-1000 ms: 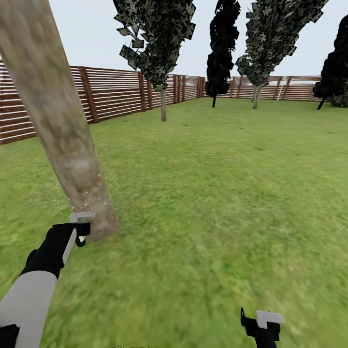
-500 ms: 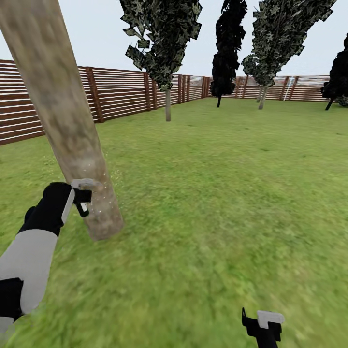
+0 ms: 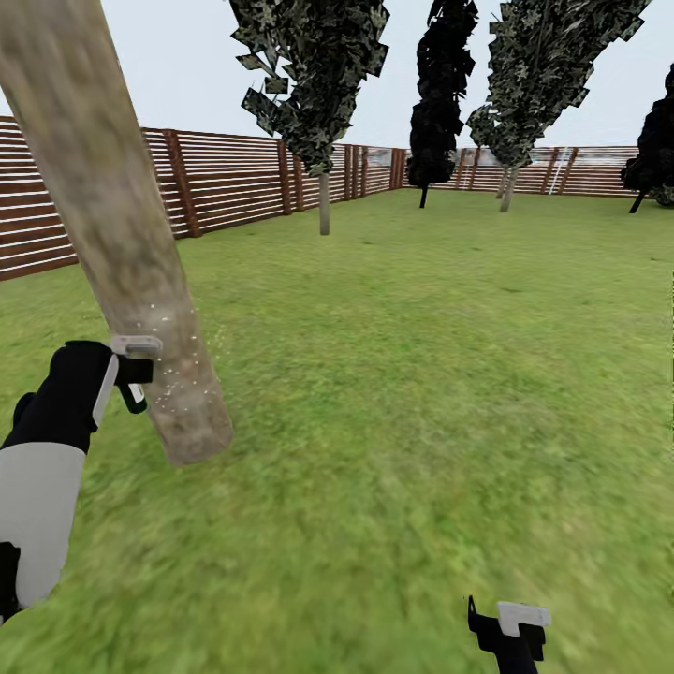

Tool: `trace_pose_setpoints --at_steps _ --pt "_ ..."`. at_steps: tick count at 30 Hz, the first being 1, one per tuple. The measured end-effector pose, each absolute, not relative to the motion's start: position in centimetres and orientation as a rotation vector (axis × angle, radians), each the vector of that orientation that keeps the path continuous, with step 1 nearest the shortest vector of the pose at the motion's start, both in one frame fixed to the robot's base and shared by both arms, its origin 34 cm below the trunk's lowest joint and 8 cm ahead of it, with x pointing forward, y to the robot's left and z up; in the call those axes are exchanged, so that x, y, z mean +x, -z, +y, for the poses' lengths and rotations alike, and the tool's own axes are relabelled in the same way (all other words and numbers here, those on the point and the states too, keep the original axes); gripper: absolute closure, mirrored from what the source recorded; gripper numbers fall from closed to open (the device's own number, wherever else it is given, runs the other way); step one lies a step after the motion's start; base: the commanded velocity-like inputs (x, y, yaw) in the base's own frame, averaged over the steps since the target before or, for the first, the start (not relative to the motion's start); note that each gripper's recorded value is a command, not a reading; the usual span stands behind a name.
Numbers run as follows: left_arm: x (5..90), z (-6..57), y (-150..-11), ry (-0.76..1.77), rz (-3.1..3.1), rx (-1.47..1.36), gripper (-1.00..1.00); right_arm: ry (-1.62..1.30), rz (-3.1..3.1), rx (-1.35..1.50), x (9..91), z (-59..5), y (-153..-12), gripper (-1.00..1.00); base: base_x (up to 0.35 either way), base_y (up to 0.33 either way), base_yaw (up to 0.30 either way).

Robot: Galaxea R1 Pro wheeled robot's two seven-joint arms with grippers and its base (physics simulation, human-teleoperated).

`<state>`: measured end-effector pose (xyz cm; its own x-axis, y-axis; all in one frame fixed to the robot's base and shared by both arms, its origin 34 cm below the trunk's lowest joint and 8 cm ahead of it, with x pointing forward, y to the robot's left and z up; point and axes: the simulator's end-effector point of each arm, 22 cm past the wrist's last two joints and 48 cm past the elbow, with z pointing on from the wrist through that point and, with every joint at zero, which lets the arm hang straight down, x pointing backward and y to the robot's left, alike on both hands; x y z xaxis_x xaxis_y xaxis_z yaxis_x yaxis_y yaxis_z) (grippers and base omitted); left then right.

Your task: In the garden, pick up the pesticide atomizer on the floor and spray pesticide onto both trees until each tree trunk is fully covered.

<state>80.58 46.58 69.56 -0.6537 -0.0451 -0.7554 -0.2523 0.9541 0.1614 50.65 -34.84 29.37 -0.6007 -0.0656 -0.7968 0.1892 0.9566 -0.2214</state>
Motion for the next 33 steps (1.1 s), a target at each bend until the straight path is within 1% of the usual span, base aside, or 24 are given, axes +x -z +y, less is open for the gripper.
trace_pose_setpoints --at_steps 5,15,23,27,33 --pt "79.9 46.9 -67.6 -0.349 2.303 -0.212 1.00 0.354 2.188 0.086 50.7 -34.8 -29.4 -1.00 0.000 -0.270 0.029" --pt "78.9 48.4 -65.7 -0.426 2.339 -0.253 1.00 0.352 2.188 0.086 50.7 -34.7 -29.4 -1.00 0.003 -0.272 0.252" --pt "78.3 48.7 -64.5 -0.450 2.365 -0.263 1.00 0.353 2.188 0.086 50.7 -34.8 -29.4 -1.00 0.152 -0.251 0.016" --pt "77.8 48.8 -62.9 -0.451 2.405 -0.268 1.00 0.354 2.188 0.087 50.6 -34.8 -29.4 -1.00 0.019 -0.271 0.002" --pt "77.7 48.9 -62.8 -0.452 2.405 -0.270 1.00 0.352 2.188 0.085 50.7 -34.7 -29.4 -1.00 0.003 -0.275 0.199"
